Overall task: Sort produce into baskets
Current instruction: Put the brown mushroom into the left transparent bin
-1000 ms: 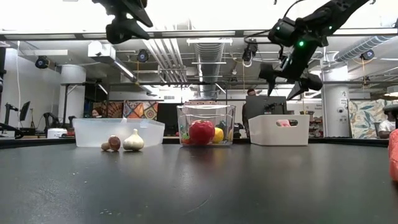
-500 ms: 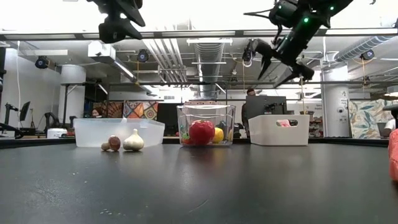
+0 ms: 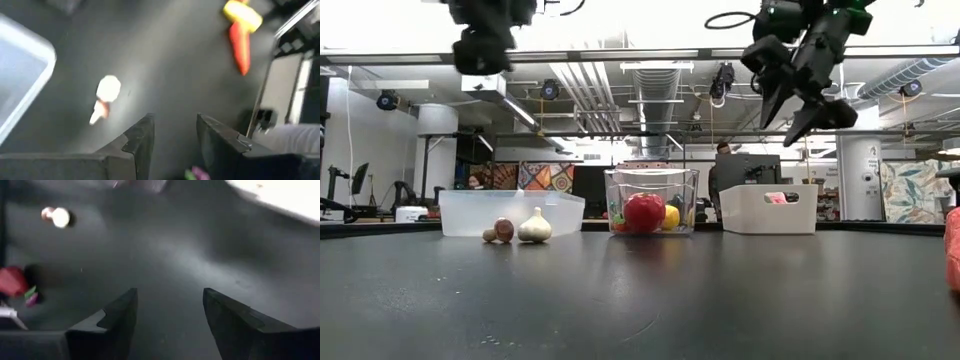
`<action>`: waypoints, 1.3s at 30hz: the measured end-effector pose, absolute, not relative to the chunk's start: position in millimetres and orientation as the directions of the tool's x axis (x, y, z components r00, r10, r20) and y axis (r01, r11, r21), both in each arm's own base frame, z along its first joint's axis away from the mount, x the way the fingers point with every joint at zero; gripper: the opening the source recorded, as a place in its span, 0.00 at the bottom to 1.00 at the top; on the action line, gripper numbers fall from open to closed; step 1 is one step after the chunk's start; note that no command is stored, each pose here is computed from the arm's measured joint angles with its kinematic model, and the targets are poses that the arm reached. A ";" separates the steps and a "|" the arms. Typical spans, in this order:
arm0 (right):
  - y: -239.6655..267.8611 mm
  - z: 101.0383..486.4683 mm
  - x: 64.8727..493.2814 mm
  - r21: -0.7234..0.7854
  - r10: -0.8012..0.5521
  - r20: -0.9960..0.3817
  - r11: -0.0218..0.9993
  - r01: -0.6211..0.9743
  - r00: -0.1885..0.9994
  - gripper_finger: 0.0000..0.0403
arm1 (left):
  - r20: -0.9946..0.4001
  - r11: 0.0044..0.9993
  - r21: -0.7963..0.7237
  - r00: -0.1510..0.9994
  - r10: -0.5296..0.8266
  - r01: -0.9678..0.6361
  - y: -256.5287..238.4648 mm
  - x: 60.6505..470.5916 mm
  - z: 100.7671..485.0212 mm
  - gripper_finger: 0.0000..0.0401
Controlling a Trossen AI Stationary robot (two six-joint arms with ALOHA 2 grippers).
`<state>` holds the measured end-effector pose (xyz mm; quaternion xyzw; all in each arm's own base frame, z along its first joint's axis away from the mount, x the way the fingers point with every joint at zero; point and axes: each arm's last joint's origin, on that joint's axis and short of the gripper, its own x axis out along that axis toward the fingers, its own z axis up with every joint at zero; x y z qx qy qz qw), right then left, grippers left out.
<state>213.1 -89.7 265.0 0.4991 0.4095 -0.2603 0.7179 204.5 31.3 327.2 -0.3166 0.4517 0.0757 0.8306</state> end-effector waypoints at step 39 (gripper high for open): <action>-60.0 272.4 229.1 0.502 0.002 -0.832 0.428 0.751 0.554 0.53 | -0.902 0.994 0.079 0.420 0.103 -0.074 8.2 213.1 164.4 0.44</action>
